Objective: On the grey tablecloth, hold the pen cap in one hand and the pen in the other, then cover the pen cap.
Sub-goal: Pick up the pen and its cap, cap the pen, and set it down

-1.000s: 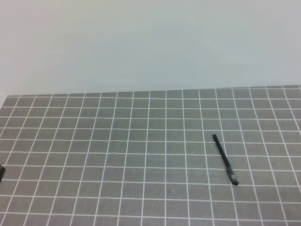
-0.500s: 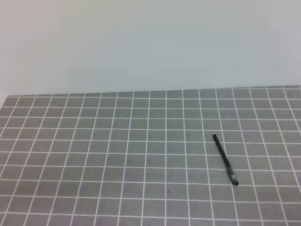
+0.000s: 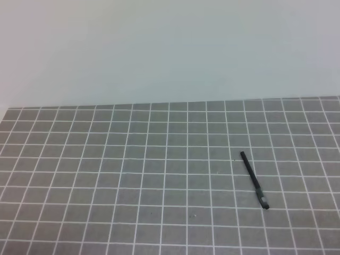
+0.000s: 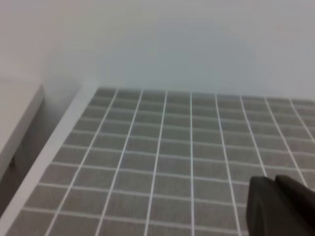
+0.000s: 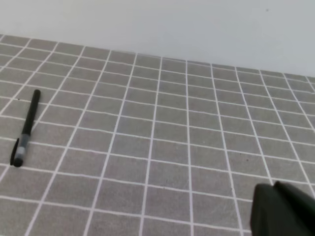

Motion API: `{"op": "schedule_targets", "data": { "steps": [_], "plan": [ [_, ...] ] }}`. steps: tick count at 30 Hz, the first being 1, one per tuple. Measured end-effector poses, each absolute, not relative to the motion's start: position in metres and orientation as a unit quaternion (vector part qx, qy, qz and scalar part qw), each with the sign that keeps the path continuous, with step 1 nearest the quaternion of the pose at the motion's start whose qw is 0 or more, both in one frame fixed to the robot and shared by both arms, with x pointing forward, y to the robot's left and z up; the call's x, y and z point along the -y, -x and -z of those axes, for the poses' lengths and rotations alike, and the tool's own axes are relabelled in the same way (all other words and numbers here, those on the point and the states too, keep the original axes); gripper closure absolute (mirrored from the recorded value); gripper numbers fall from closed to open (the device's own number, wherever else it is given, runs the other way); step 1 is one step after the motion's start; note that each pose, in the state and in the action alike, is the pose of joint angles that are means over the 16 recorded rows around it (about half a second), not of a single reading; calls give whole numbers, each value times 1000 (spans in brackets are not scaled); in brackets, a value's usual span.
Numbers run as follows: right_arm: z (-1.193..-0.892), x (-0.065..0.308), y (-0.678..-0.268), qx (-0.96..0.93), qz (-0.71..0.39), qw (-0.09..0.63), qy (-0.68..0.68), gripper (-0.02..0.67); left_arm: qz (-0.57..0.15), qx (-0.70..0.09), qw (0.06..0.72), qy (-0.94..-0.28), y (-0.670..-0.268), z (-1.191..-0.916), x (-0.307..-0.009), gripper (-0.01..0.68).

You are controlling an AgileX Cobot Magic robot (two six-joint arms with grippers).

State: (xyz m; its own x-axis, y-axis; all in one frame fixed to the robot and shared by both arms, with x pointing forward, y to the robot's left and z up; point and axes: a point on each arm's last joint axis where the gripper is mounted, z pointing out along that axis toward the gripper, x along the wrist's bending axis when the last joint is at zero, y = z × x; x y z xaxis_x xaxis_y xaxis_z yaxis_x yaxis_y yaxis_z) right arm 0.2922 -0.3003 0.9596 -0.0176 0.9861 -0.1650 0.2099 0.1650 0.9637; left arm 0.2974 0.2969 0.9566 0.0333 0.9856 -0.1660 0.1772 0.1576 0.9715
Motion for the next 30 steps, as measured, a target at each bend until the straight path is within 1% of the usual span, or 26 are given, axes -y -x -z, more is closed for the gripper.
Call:
{"op": "schedule_targets", "data": {
  "steps": [5, 12, 30],
  "plan": [
    [-960, 300, -292, -590, -401, 484, -507, 650, -395, -569, 487, -533, -295, -950, -296, 674],
    [-960, 300, -292, -590, -401, 484, -507, 650, -400, -557, 473, -553, -293, -947, -296, 675],
    [-960, 300, -292, -590, -400, 484, -507, 650, -406, -550, 474, -555, -292, -948, -295, 675]
  ]
}}
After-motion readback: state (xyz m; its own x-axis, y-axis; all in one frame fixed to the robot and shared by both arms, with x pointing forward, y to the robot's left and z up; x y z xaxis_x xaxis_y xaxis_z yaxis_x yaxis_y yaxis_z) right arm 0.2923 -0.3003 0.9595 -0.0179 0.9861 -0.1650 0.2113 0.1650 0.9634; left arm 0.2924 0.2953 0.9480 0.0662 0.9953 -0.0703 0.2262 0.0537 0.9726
